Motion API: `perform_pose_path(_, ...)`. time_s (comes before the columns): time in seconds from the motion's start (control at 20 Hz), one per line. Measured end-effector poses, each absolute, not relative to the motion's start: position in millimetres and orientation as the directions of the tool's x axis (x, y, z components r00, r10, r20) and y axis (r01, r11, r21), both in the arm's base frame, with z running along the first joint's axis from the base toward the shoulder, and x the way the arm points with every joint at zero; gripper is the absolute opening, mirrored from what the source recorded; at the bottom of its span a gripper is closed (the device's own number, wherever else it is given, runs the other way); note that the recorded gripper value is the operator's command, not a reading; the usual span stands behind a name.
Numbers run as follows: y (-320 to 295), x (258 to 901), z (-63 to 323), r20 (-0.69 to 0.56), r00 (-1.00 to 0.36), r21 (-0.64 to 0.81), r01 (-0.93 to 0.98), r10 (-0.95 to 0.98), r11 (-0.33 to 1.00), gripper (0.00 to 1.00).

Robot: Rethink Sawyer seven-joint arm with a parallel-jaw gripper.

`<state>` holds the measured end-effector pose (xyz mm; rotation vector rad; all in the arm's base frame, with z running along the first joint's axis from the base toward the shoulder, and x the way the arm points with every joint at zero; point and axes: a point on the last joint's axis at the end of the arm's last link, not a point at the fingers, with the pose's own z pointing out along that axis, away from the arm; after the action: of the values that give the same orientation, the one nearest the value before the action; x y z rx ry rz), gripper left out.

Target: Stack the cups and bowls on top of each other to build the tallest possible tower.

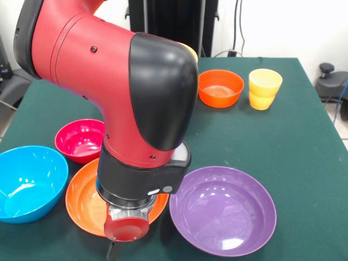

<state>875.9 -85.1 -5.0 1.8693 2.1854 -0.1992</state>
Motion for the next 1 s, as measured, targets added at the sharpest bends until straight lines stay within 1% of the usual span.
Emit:
perform_pose_path(0.15, -86.0, 874.9, -5.8, -0.282, -0.138, 0.061, 0.985, 0.949, 0.162, 1.00)
perform_pose_path(0.2, -87.3, 873.4, -7.0, -0.289, -0.143, 0.054, 0.985, 0.947, 0.165, 0.00)
perform_pose_path(1.0, -98.4, 860.1, -17.4, -0.339, -0.187, -0.002, 0.980, 0.922, 0.199, 0.00)
